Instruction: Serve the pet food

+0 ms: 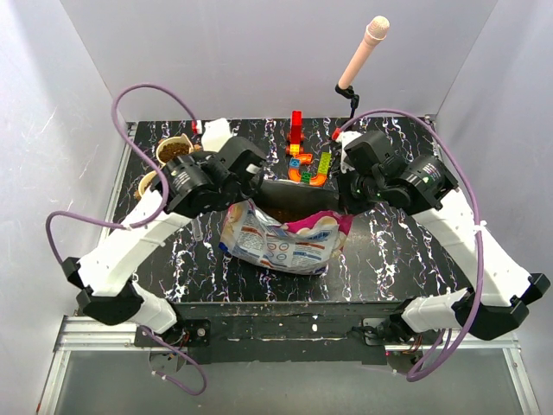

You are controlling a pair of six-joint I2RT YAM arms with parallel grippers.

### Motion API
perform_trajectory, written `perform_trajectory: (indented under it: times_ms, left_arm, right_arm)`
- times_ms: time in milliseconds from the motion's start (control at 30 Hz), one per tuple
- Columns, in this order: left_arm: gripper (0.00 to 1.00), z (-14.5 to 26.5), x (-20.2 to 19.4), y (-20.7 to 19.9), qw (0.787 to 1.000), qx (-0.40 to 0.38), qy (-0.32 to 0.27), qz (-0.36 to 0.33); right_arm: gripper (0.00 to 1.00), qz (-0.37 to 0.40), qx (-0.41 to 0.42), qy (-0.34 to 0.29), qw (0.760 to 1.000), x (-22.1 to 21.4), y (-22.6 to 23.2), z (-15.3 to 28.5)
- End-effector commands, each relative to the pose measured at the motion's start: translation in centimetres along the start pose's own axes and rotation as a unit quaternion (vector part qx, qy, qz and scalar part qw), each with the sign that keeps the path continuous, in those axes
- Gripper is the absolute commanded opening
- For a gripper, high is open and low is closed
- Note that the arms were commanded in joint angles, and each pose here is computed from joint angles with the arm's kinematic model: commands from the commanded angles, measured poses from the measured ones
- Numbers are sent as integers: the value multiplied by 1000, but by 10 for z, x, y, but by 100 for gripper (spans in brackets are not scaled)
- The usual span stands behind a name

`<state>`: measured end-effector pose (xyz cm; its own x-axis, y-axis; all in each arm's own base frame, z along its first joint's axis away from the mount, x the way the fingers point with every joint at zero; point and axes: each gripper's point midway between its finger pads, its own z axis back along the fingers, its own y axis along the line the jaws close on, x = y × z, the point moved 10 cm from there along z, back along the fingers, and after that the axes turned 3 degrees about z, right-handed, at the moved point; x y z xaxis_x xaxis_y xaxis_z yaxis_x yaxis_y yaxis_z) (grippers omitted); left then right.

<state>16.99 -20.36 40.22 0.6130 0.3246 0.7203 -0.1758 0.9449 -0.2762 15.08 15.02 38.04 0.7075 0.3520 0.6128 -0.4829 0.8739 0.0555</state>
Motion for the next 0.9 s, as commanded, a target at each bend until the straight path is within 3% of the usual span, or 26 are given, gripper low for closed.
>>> perform_trajectory:
  times_ms: [0,100,167,233,300,433,633,700,767,867]
  left_arm:
    - [21,32,28,65,993,62,-91,42]
    - [45,30,21,62,998,24,-36,38]
    - [55,35,21,59,998,18,14,63]
    - [76,41,20,55,994,16,52,95]
    - [90,44,18,46,989,-4,92,116]
    - [91,44,10,33,972,-20,166,168]
    - [60,65,20,48,951,-34,158,263]
    - [57,67,12,57,945,-23,164,281]
    - [58,60,0,62,938,2,186,291]
    - [73,45,-13,59,932,18,213,293]
  right_arm:
    - [1,36,-12,-53,998,-4,-16,28]
    - [1,33,6,-50,998,-2,-12,24]
    - [1,27,14,-50,998,4,-9,23]
    - [1,25,23,-51,998,7,-6,24]
    - [1,23,32,-51,998,10,-4,24]
    - [1,25,48,-49,997,15,0,22]
    - [1,33,41,-43,998,15,-1,17]
    - [1,34,43,-44,998,16,-1,16]
    - [1,35,46,-43,997,16,-1,15]
    - [1,35,52,-46,997,16,0,17]
